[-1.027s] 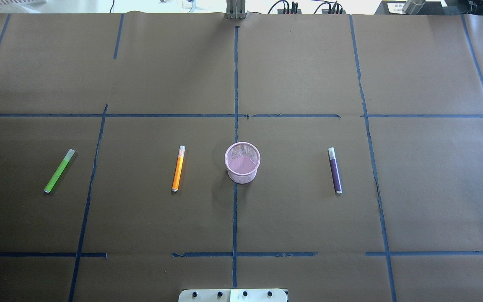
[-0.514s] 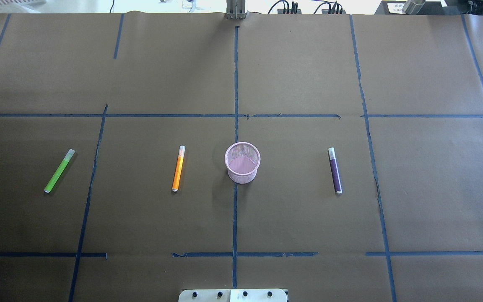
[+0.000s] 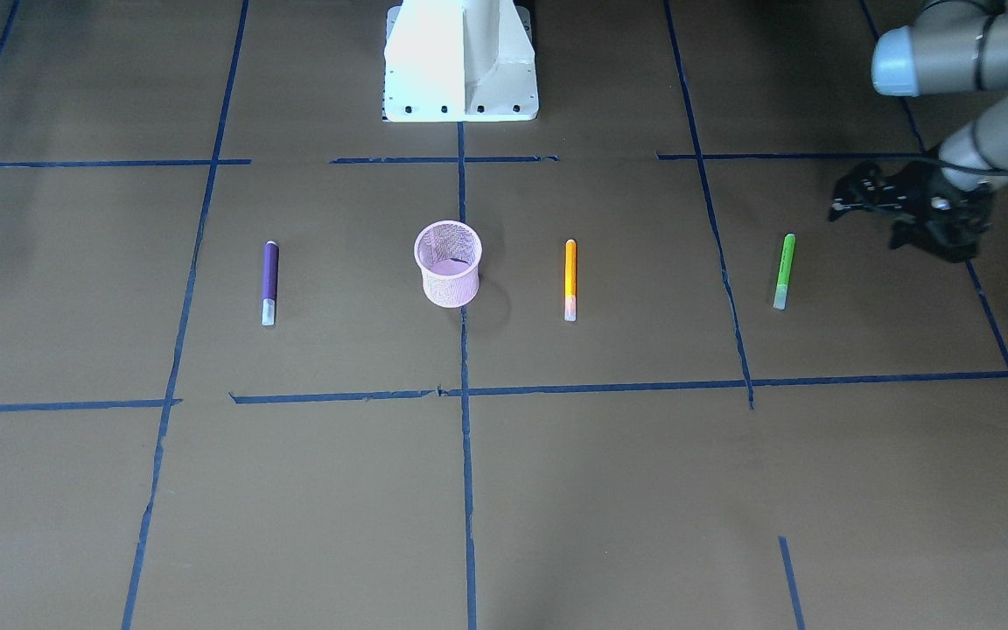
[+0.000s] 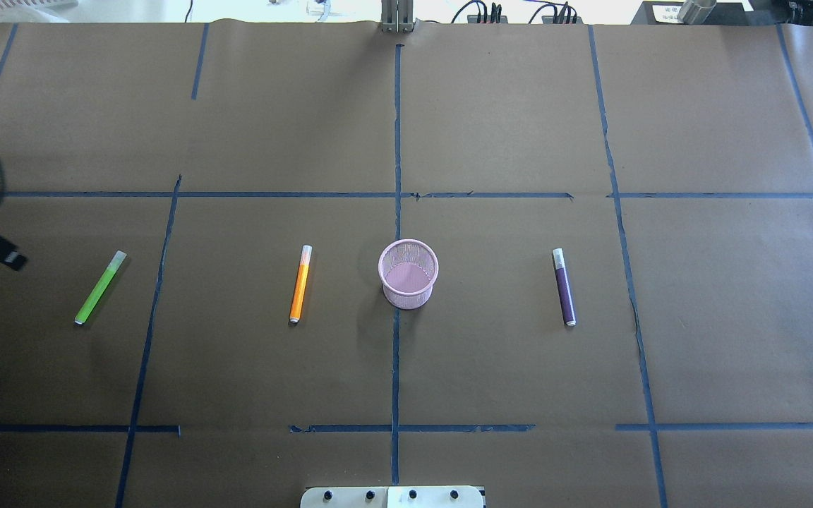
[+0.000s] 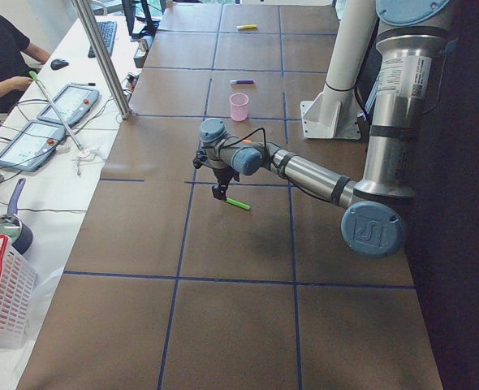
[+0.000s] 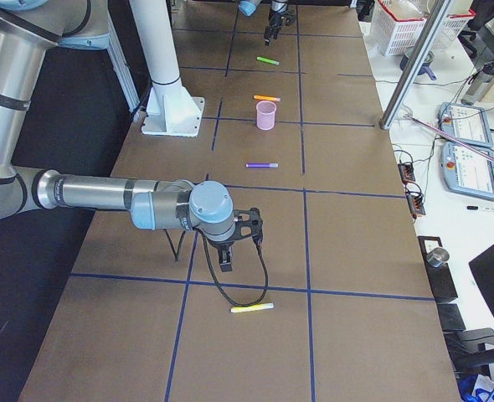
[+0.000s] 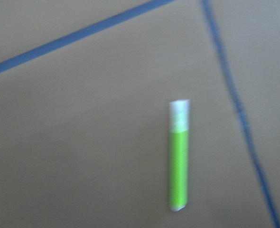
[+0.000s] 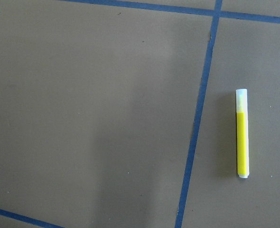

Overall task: Collect pens into pen holder
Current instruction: 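Lower the left gripper onto the green highlighter and close on it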

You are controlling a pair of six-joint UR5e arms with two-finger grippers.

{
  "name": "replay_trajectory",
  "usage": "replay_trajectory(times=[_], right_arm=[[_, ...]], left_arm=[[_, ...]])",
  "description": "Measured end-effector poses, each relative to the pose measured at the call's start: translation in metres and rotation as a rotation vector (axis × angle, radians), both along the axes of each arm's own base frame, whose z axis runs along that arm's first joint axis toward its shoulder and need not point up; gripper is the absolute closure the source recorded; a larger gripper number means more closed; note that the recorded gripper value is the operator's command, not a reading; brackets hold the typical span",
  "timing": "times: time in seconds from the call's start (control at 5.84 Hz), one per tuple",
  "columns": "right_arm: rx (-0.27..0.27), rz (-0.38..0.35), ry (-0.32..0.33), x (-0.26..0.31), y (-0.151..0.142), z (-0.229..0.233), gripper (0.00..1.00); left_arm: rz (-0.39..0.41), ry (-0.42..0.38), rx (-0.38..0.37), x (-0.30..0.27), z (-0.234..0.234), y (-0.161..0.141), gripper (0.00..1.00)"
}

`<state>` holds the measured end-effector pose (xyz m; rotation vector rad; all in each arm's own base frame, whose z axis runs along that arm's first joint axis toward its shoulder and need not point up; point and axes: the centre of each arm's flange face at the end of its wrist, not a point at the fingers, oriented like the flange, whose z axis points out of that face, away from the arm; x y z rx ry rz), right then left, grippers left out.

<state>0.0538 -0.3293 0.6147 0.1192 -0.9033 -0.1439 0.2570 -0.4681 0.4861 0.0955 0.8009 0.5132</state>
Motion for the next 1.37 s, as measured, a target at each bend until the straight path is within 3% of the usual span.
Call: replay_trajectory(times=[0.34,1.03,1.37], right_arm=[[-0.006,-0.008,0.007,-0.001,0.003,0.005,0.00],[-0.020,-0.022,0.013,-0.005,0.003,0.012,0.00],[-0.036,-0.025,0.012,-0.006,0.005,0.019,0.00]], left_arm=[[0.007,-0.052,-0.004,0.023,0.017,-0.007,0.03],[0.044,-0.072,-0.025,0.062,0.028,-0.021,0.26],[0.059,-0.080,-0.031,0.070,0.033,-0.017,0.32]])
